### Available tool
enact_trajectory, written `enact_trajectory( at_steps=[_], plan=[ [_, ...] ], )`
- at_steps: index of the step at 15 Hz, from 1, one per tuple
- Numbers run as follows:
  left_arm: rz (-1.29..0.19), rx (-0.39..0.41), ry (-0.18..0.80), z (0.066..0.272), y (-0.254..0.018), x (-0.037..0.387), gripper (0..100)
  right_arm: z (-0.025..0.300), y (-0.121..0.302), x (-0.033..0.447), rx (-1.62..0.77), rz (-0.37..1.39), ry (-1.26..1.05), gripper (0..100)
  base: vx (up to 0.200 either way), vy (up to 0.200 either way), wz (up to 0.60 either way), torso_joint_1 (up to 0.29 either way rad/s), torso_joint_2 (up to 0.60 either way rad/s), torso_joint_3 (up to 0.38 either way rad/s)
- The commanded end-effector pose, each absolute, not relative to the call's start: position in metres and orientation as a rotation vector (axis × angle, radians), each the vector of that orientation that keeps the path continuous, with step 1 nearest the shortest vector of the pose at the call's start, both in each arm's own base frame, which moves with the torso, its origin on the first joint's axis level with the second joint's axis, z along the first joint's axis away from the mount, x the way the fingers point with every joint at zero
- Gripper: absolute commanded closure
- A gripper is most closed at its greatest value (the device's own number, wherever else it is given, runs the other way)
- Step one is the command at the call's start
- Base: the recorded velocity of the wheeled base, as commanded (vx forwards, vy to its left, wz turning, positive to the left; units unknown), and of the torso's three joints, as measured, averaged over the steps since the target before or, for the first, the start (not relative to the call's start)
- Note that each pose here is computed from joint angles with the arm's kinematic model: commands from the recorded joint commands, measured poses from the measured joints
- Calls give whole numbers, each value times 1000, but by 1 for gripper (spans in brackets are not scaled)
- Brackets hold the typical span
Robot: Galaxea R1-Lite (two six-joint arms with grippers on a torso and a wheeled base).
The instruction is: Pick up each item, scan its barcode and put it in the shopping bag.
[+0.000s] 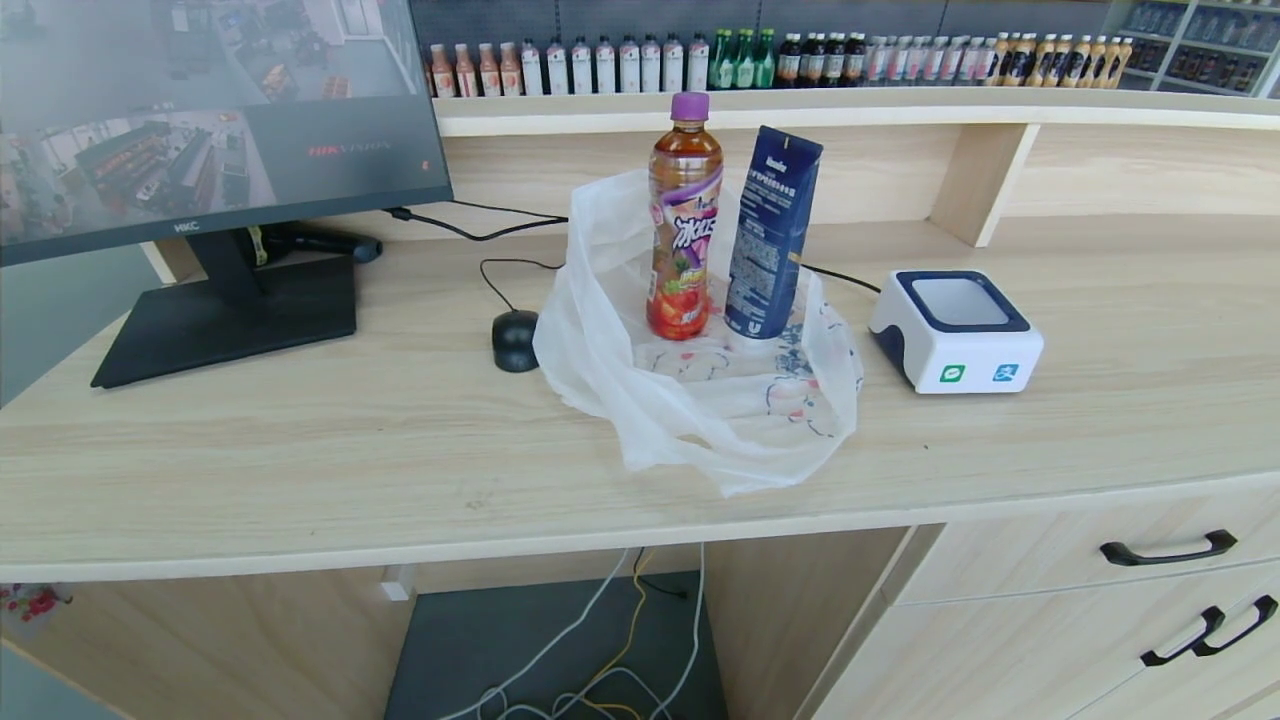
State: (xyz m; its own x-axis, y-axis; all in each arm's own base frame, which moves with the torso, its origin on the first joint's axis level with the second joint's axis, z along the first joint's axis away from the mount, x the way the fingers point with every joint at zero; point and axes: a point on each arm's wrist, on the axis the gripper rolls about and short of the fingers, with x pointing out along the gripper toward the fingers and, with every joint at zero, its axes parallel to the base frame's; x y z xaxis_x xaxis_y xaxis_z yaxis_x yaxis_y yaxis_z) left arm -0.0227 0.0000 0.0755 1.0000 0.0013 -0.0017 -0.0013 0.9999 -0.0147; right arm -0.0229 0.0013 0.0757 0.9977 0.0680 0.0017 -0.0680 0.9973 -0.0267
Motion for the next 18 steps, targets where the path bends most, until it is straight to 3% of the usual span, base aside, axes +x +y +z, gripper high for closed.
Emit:
enact_trajectory(
  at_steps=[1,3,11,18],
  plan=[
    [2,-15,2,76,0,-23,0,76,1,-23,-28,69,-2,0,-200,0,0,-2,2,12],
    [2,-14,2,76,0,-23,0,76,1,-23,-26,67,-2,0,-200,0,0,7,2,-2],
    [3,-18,2,76,0,-23,0,76,1,-23,-26,67,-2,0,0,0,0,0,0,0],
    [3,-23,1,76,0,-23,0,76,1,-23,-26,67,-2,0,0,-200,0,3,2,2]
  ],
)
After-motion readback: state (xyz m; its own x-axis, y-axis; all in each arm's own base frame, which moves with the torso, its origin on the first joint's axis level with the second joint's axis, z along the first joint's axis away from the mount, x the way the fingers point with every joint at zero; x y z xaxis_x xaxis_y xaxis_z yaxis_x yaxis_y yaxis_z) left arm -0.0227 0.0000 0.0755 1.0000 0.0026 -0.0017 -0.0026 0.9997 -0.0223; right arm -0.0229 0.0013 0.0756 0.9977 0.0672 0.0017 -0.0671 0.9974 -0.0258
